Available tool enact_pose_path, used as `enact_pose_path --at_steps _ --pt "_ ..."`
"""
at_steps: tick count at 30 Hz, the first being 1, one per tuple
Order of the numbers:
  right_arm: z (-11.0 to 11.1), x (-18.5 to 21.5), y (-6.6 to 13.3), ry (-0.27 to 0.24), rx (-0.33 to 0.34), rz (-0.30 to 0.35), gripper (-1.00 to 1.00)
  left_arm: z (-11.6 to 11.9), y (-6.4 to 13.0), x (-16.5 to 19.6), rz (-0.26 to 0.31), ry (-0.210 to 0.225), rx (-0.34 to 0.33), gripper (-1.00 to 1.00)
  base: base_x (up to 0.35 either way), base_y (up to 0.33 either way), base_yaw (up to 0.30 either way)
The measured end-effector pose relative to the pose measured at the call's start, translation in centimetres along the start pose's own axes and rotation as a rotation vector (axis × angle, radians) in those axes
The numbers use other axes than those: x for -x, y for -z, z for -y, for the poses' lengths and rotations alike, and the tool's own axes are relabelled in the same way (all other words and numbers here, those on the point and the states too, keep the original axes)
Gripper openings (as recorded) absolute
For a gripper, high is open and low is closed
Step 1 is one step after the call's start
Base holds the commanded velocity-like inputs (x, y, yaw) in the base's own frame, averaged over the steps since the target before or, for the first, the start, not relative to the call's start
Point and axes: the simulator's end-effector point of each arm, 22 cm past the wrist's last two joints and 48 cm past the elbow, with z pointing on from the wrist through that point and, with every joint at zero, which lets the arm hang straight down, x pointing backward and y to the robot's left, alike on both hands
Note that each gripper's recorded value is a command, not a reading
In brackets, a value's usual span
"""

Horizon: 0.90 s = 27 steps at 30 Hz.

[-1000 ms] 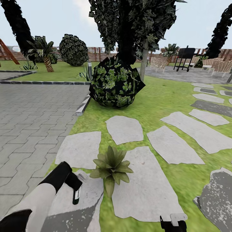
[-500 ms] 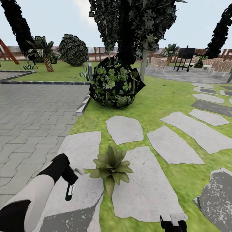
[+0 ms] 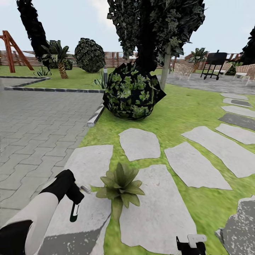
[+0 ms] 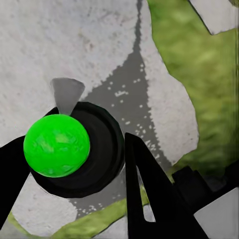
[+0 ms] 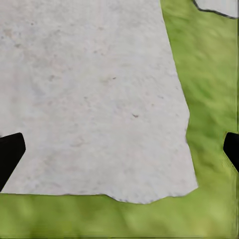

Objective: Pick up the pesticide atomizer in the garden and spray insectifuge to fully cover both potted plants in the garden.

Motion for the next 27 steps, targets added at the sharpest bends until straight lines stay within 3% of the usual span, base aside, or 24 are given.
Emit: enact_pose_path --at_steps 9,13,17,22,23,24,25,27 --pt "-0.1 -0.1 0.0 0.0 0.001 -0.003 1.0 -0.1 -0.2 -0.4 -0.009 0.0 0.004 -1.0 -0.125 -0.157 0.007" --pt "-0.1 -0.1 0.1 -0.001 0.002 -0.003 1.0 -0.6 -0.6 -1.3 -0.026 -0.002 0.028 -1.0 0.187 -0.039 0.001" --pt "-0.2 -0.1 0.1 -0.001 0.003 -0.003 1.0 -1.9 -0.9 -1.5 -0.034 -0.005 0.102 -1.0 0.208 -0.003 0.159" --pt "-0.2 -0.2 0.1 -0.001 0.003 -0.004 1.0 -1.8 -1.2 -1.6 -0.035 -0.004 0.104 -1.0 0.02 0.0 0.194" --pt "-0.2 -0.1 0.1 -0.001 0.003 -0.004 1.0 -1.5 -1.6 -2.0 -0.042 -0.004 0.099 -1.0 0.001 0.0 0.01" --pt "-0.1 0.0 0.0 0.0 0.001 0.0 1.0 0.0 -3.5 -4.2 -0.076 -0.003 0.074 -1.0 0.0 0.0 0.006" --pt "-0.1 0.0 0.0 0.001 0.002 0.0 1.0 0.5 -4.2 -5.3 -0.093 -0.004 0.069 -1.0 0.0 0.0 0.003" --pt "0.0 0.0 0.0 0.002 0.002 0.0 1.0 0.5 -4.4 -5.5 -0.094 -0.004 0.069 -1.0 0.0 0.0 0.001"
